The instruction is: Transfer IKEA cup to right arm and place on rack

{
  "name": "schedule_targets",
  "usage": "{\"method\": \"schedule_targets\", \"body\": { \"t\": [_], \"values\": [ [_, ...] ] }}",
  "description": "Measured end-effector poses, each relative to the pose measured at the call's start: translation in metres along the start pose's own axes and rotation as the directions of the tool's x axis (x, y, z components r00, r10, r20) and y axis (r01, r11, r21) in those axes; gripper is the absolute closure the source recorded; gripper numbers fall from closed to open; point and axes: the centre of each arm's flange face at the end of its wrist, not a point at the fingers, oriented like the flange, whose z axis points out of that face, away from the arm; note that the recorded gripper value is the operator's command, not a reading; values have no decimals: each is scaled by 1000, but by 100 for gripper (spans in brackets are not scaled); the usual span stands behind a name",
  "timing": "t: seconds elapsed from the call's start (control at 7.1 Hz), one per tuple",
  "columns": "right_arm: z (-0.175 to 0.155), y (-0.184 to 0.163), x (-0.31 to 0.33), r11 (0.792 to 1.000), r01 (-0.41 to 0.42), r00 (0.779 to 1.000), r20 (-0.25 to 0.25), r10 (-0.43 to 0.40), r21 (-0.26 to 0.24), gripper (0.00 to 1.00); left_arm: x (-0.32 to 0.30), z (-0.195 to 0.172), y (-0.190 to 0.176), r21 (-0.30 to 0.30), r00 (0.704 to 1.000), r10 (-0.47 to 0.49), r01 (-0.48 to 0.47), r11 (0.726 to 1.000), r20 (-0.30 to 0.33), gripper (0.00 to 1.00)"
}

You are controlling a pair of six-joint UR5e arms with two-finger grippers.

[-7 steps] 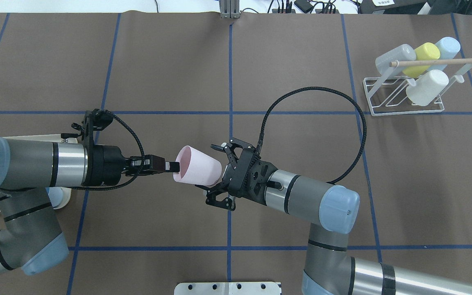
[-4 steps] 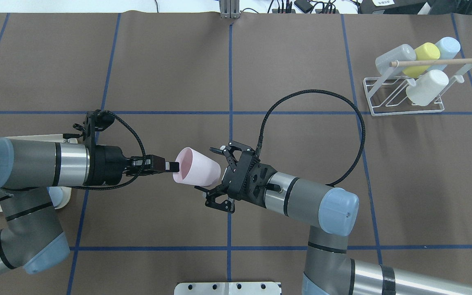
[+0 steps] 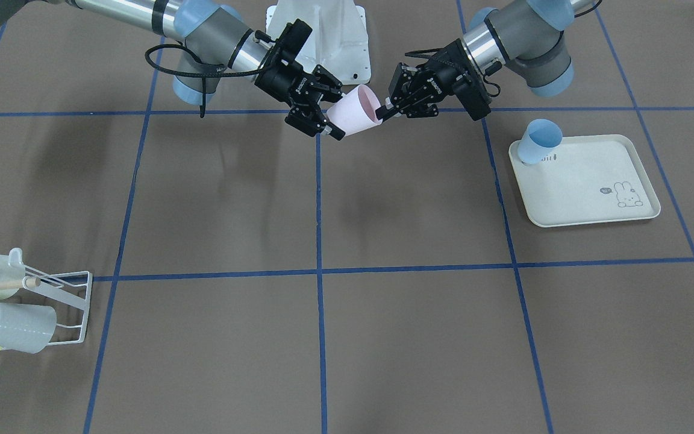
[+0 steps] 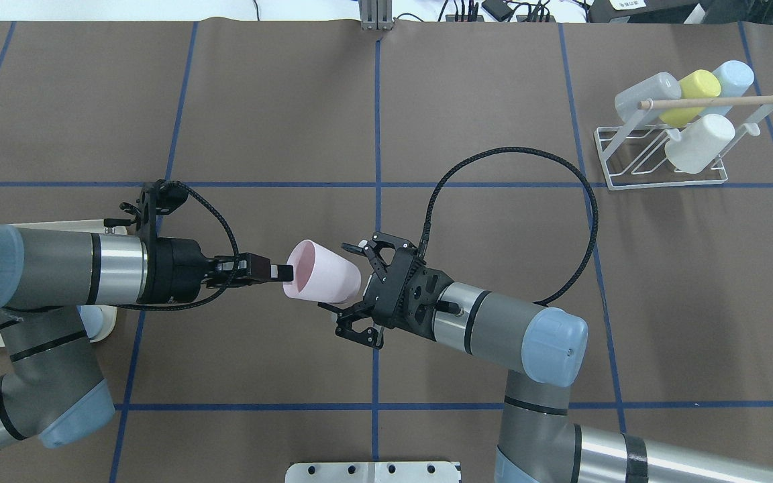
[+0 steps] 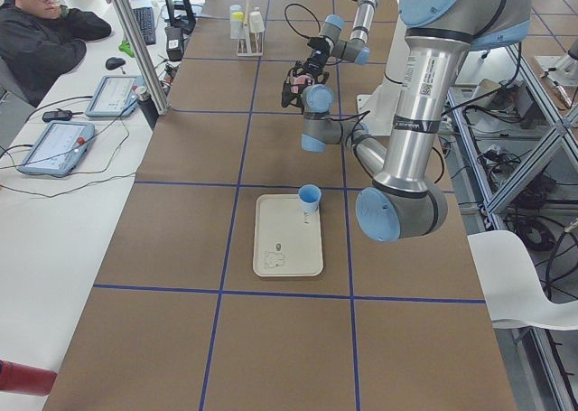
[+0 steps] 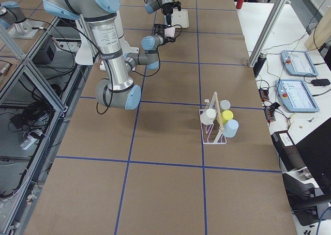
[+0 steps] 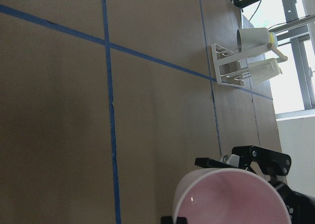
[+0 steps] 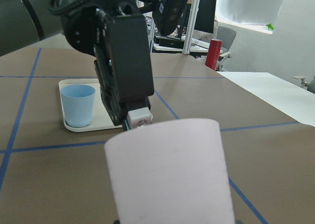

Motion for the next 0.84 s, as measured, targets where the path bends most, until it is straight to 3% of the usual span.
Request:
{"method": "schedule_targets", "body": {
  "t": [0.56, 0.7, 0.84],
  "values": [
    [-1, 4, 3, 1000, 7, 1000, -6, -7, -11, 83, 9, -13, -18, 55, 1000, 13, -12, 998, -13, 0],
    [-1, 8, 6, 1000, 12, 1000, -12, -13, -24, 88, 4, -25, -32, 70, 1000, 18, -18, 997, 9, 0],
    [-3, 14, 13, 999, 18, 999, -28, -19, -37, 98, -11, -42, -45, 77, 997, 44, -49, 996, 59, 0]
  ]
}}
